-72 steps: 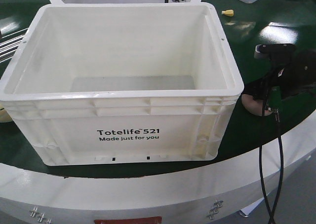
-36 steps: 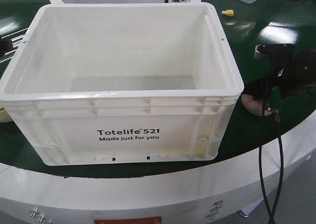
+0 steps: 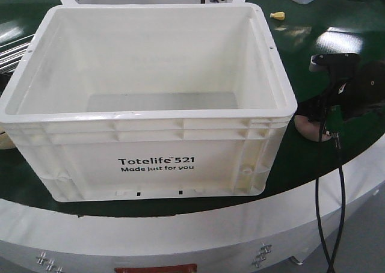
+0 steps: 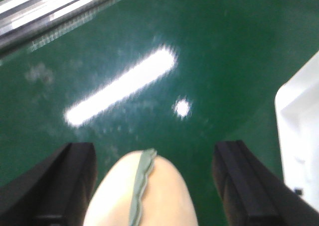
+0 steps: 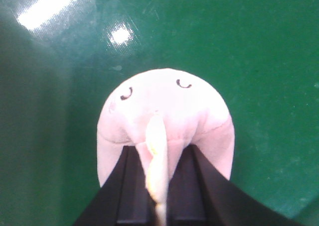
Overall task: Place moving items into box and shelve
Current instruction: 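Reach both grippers down and grasp the two plush toys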
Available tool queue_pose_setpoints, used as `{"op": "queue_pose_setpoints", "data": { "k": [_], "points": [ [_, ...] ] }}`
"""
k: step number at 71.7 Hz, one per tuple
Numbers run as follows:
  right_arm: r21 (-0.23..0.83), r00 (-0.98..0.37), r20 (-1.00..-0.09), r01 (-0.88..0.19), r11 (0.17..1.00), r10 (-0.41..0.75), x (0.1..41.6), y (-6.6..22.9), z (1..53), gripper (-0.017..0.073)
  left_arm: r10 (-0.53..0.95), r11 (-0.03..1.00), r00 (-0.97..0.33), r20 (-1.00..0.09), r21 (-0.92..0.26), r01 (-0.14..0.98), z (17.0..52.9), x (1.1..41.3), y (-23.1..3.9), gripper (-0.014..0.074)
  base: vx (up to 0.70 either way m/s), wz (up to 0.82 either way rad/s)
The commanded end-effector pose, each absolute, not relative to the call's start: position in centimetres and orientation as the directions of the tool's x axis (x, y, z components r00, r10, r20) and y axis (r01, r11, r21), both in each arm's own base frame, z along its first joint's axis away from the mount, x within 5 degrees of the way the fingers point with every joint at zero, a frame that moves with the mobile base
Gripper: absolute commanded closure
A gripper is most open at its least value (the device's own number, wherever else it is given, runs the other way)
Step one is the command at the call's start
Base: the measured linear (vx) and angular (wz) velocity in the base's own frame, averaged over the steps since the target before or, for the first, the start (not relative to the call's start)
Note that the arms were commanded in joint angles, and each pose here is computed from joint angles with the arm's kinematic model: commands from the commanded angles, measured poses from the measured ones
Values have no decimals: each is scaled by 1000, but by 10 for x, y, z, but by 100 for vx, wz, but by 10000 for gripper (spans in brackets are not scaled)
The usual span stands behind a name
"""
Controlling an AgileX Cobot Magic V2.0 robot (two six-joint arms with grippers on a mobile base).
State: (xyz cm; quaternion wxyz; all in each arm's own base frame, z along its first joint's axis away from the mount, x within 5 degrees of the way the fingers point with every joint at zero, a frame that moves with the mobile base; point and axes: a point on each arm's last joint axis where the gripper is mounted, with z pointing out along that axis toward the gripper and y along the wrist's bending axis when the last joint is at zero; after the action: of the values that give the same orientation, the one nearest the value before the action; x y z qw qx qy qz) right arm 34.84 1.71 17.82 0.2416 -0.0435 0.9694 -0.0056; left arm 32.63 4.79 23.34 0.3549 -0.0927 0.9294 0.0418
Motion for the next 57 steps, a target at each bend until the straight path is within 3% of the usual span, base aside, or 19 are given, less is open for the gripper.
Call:
{"op": "queue_pose_setpoints", "data": {
  "k": [1, 28, 34, 41, 54, 57],
  "points": [
    [-38, -857, -507, -88, 995, -95, 352, 17, 190, 574, -144, 979, -692, -708, 2, -205, 249, 330, 48, 6, 0, 0],
    [-39, -851, -517, -88, 995, -95, 353, 17, 190, 574, -164, 976, -794, -585, 20, -216, 216, 333, 49, 8, 0, 0],
    [-39, -850, -518, -88, 995, -95, 353, 17, 190, 574, -175, 975, -814, -554, 19, -222, 210, 333, 49, 43, 0, 0],
    [-39, -848, -521, -88, 995, -95, 353, 17, 190, 574, -179, 974, -836, -519, 27, -225, 203, 332, 49, 159, 0, 0],
    [-38, -847, -523, -87, 996, -94, 353, 17, 190, 574, -184, 973, -860, -477, 36, -228, 197, 330, 50, 595, 0, 0],
    [-38, -847, -523, -87, 996, -94, 353, 17, 190, 574, -181, 974, -857, -483, 35, -225, 198, 330, 50, 624, 0, 0]
  ]
}}
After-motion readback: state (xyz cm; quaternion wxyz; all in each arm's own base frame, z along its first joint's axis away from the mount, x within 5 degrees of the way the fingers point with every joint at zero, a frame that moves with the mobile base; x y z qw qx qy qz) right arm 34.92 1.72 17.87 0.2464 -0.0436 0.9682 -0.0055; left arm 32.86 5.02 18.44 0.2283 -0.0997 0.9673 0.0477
